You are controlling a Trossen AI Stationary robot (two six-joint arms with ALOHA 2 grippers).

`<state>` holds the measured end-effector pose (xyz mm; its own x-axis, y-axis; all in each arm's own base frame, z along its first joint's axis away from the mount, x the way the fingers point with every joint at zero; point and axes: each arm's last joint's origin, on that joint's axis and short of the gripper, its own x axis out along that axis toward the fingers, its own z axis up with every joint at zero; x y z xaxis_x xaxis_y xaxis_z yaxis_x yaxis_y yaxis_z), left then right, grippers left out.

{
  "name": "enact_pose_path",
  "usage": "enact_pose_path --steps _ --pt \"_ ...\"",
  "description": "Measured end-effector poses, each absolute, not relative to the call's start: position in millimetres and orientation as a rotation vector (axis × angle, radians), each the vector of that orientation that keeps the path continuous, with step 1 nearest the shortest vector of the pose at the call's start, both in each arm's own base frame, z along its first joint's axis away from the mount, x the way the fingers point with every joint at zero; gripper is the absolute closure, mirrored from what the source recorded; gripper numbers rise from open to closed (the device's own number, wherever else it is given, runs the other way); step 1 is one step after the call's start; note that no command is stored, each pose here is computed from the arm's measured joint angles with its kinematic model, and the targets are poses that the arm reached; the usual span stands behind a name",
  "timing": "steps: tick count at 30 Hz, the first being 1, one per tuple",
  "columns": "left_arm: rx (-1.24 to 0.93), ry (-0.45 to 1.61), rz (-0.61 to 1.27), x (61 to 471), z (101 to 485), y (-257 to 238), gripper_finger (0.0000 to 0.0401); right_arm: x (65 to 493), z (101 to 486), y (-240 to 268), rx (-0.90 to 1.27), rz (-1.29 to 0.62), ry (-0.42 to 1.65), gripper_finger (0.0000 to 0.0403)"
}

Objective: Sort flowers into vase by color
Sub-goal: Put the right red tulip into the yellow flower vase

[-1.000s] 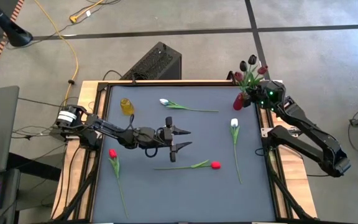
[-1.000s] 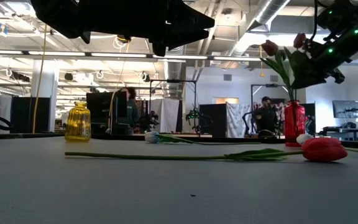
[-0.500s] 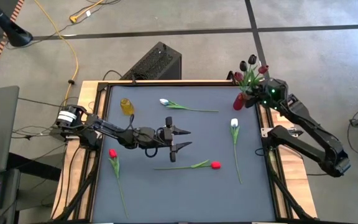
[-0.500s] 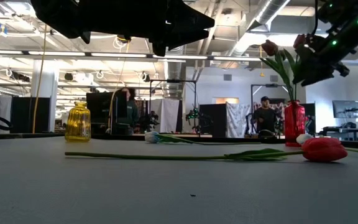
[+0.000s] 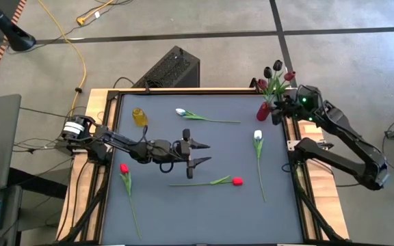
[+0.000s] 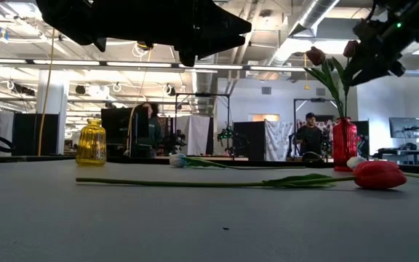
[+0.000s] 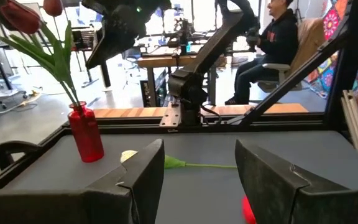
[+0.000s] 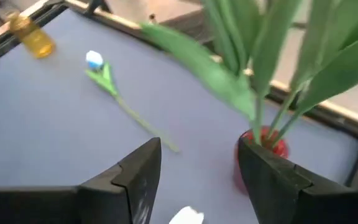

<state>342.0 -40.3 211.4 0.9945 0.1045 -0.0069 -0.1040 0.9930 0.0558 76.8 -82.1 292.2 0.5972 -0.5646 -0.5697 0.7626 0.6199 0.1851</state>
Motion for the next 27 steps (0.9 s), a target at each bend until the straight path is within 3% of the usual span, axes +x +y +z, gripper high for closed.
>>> enact_pose_path --steps 13,27 --pt "0.044 0.032 0.093 342 209 -41 0.0213 84 294 -57 0.659 -0.674 0.799 0.0165" --pt "0.034 0.167 -0.011 341 196 -44 0.0213 100 291 -25 0.722 -0.497 0.881 0.0165"
